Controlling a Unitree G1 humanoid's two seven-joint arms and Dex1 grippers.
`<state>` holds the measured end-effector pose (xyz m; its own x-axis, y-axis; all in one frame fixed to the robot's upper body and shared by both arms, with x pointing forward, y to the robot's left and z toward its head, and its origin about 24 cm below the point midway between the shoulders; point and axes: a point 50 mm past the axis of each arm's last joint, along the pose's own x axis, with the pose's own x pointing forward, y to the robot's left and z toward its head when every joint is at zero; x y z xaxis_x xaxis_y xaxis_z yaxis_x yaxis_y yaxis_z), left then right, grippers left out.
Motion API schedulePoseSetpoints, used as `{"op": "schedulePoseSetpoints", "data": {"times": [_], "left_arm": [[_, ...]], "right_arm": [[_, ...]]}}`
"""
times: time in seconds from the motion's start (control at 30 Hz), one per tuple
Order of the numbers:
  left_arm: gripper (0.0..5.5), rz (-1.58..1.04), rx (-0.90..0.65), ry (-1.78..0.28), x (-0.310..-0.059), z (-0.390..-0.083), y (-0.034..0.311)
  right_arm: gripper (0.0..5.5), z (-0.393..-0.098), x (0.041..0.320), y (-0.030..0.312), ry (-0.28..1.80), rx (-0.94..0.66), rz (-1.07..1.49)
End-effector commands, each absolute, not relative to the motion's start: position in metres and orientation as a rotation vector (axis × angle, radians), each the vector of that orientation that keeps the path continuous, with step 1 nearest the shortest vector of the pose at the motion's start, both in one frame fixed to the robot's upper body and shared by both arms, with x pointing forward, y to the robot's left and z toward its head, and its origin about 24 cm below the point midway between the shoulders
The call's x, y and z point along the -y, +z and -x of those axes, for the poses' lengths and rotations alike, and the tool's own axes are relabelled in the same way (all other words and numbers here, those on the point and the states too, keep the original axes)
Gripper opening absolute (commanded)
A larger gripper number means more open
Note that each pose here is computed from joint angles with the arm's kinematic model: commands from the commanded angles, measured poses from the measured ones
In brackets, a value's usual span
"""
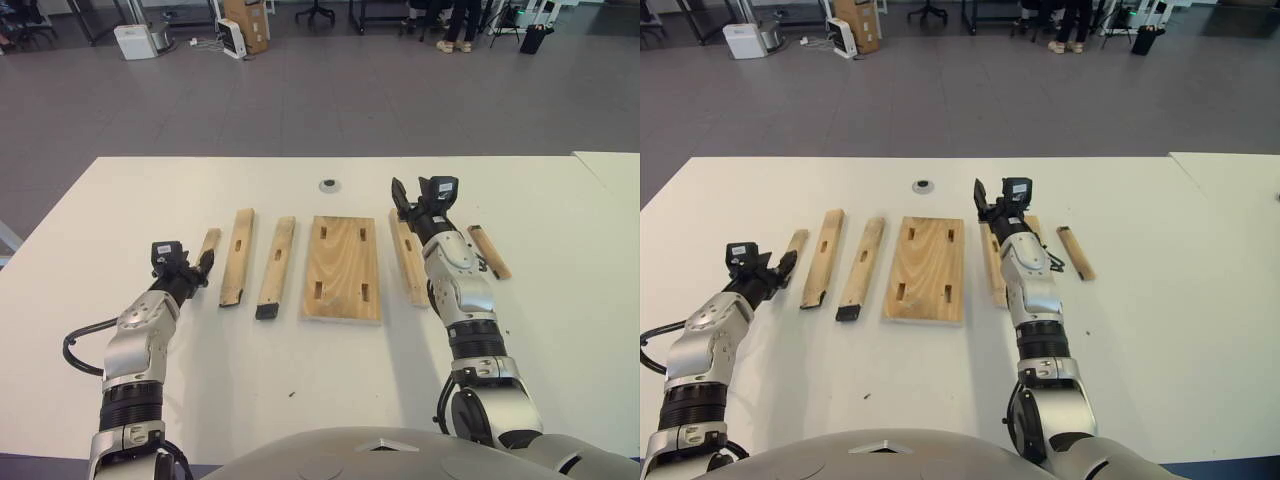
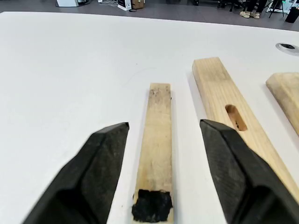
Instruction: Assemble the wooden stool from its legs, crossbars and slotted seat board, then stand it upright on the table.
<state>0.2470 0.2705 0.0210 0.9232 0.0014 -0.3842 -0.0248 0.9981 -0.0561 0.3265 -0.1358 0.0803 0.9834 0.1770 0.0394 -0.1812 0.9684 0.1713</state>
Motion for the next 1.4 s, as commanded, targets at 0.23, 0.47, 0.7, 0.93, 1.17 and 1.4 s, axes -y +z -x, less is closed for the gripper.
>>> {"op": "schedulePoseSetpoints", "data": {"times": [0.23,0.47,0.7,0.93,1.17,1.4], "left_arm": [[2.53,0.053,-0.519,0.013,-0.286,-0.235,-0.008],[1.30,0.099,-0.498,-0.014,-0.283,-0.235,-0.009],[1.30,0.030,-0.188,-0.053,-0.280,-0.260,0.045],[1.30,-0.051,0.224,-0.438,-0.201,-0.275,0.130],[1.30,-0.137,0.282,-0.659,-0.162,-0.267,0.143],[1.30,-0.151,0.302,-0.785,-0.144,-0.261,0.147]], "right_arm": [[3.05,-0.331,0.133,0.096,0.173,0.099,-0.199],[3.05,-0.332,0.136,0.098,0.136,0.110,-0.216],[3.05,-0.331,0.120,0.121,0.287,0.150,-0.341],[3.05,-0.305,0.074,0.177,0.691,0.144,-0.757],[3.05,-0.295,0.063,0.186,0.773,0.031,-0.949],[2.83,-0.294,0.060,0.177,0.770,-0.048,-0.985]]}}
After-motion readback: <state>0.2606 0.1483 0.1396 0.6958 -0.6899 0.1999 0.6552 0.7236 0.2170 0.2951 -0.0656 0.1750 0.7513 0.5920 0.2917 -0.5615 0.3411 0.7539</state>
